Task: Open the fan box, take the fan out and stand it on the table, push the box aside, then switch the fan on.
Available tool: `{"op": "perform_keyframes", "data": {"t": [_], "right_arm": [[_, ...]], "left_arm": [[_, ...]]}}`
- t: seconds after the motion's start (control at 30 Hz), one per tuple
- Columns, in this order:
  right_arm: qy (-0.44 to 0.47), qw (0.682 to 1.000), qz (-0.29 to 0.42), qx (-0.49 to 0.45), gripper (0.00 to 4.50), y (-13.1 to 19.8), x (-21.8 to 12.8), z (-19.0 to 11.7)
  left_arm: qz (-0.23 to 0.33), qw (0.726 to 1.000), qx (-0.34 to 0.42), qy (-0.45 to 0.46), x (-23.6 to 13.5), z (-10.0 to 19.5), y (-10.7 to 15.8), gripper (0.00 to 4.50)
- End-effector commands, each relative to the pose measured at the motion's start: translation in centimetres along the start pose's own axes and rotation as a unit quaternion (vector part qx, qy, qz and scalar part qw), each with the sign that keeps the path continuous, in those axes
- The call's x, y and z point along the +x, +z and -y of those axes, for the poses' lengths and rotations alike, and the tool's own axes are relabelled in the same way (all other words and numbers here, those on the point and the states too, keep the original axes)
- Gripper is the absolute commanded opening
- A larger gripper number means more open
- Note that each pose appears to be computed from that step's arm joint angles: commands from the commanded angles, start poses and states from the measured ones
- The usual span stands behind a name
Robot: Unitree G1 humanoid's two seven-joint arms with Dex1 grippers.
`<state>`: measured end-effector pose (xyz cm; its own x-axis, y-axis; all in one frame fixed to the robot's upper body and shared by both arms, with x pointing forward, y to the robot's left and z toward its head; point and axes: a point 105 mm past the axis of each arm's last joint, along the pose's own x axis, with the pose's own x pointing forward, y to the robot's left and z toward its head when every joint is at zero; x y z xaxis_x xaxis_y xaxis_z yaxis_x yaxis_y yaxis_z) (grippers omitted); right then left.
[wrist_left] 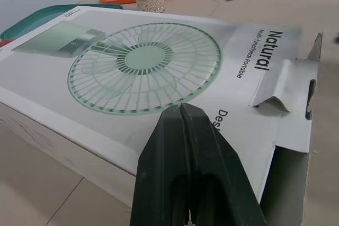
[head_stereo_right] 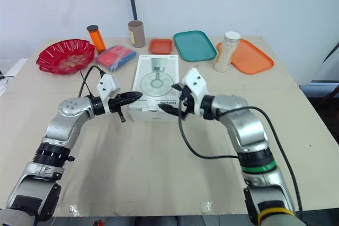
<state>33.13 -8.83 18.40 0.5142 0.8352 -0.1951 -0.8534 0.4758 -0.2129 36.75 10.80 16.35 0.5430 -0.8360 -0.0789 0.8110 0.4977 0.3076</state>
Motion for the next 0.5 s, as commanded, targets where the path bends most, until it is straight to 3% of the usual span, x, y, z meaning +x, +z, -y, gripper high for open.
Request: {"op": "perform_keyframes", "data": {"t": [0.03, 0.5], "right_arm": [[0.045, 0.998, 0.036, -0.021, 4.50, 1.3, -2.1, -1.9], [0.035, 0.999, -0.027, 0.012, 4.50, -3.9, -2.1, -2.9]], "left_arm": [[-0.009, 1.000, 0.000, -0.002, -0.3, -0.1, -0.2, 0.08], [-0.008, 1.000, 0.007, -0.008, 0.1, -0.3, 0.0, 0.08]]}}
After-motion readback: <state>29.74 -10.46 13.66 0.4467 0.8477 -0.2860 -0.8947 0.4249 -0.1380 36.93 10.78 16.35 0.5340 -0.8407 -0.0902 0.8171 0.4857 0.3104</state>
